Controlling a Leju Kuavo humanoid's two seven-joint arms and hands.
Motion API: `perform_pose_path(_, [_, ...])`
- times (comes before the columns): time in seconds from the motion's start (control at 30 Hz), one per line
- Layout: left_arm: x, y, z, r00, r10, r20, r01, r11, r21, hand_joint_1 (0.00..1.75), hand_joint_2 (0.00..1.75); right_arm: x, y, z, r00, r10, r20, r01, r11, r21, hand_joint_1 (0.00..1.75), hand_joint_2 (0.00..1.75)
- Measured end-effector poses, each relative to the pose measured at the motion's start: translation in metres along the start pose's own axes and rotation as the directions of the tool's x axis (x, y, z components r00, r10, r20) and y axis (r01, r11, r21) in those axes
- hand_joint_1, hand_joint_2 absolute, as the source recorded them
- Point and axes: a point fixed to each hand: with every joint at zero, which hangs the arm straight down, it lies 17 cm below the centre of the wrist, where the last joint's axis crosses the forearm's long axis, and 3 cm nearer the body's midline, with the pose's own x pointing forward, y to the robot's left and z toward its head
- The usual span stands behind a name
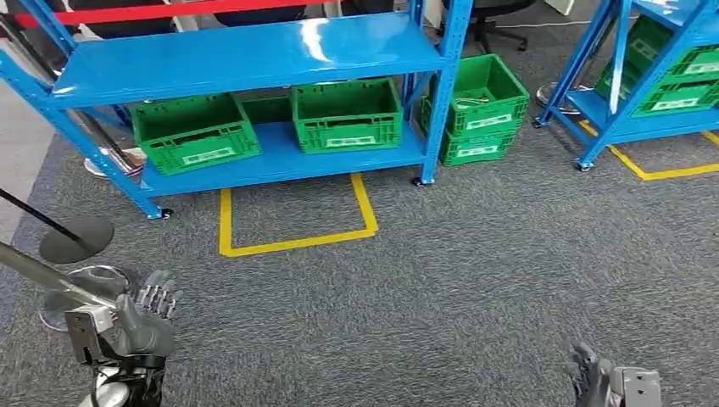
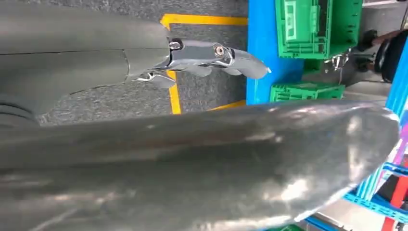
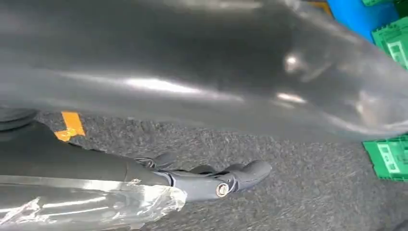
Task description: Take the parts from the cabinet and place them on the table.
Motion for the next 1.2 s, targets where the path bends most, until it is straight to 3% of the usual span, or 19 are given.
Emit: perform_pose_path(1.2, [-0.0029,-0.0051,0.0012,1.000,-0.003,-0.008,0.002,1.000,-0.014,0.00,0.00,0.0033,-0.0010,0.0005,1.000,0.003,0.013,-0.003,1.000,0.006,0.00,0.00])
